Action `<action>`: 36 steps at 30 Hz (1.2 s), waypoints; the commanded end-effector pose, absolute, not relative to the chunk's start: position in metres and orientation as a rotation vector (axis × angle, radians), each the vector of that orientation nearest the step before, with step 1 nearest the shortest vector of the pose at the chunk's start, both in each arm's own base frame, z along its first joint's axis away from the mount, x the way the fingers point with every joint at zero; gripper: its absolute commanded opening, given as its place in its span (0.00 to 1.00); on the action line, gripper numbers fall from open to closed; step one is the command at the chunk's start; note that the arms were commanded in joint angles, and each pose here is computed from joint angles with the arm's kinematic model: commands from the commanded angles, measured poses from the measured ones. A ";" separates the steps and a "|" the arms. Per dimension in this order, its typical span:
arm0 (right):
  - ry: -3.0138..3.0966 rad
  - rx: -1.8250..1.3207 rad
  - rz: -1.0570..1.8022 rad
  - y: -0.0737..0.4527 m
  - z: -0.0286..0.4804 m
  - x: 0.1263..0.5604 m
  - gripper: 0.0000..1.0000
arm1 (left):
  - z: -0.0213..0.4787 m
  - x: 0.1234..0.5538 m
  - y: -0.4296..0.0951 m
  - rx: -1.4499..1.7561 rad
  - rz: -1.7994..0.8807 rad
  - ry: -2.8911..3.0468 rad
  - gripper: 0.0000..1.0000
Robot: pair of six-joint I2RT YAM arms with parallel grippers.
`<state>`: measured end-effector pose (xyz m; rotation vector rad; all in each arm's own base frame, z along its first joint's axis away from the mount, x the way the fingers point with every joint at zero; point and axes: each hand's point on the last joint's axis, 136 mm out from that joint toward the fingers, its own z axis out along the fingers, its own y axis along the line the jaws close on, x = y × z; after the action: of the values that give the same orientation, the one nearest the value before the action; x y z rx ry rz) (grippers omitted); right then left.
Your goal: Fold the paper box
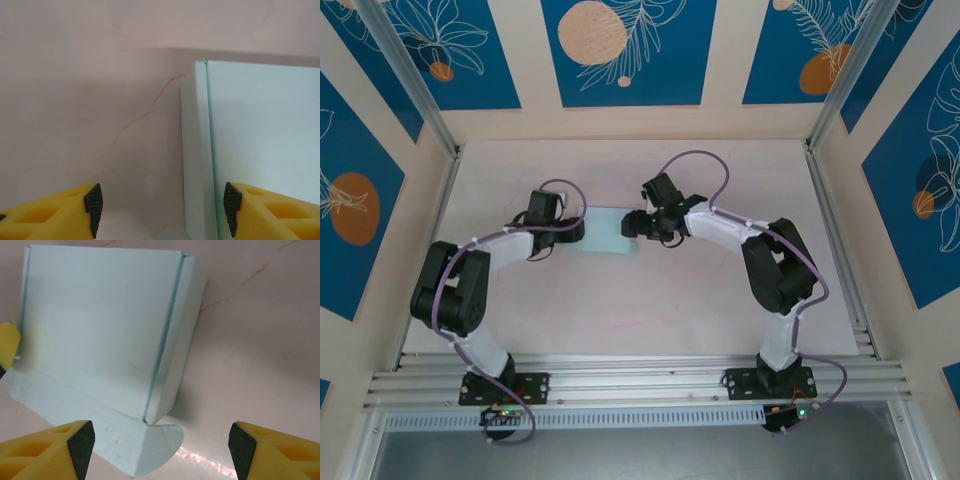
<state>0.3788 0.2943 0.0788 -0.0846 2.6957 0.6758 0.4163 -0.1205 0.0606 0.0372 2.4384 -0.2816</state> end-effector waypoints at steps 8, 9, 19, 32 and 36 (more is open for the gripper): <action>2.707 0.001 0.927 0.306 0.070 0.391 0.74 | 0.038 0.422 -0.125 -0.032 -0.413 2.508 0.54; 2.703 0.016 0.949 0.305 0.070 0.392 0.74 | 0.034 0.422 -0.125 -0.038 -0.412 2.519 0.51; 2.683 0.107 1.122 0.310 0.057 0.395 0.74 | 0.013 0.417 -0.113 -0.157 -0.478 2.581 0.28; 2.587 0.088 1.383 0.344 0.057 0.406 0.75 | 0.012 0.419 -0.122 -0.178 -0.582 2.566 0.28; 2.556 0.103 1.453 0.349 0.059 0.408 0.70 | 0.016 0.419 -0.125 -0.177 -0.612 2.548 0.28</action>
<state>0.4085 0.3340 0.0525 0.1263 2.5918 1.3299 0.4461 -0.1319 0.0570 -0.1149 2.4013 -0.6148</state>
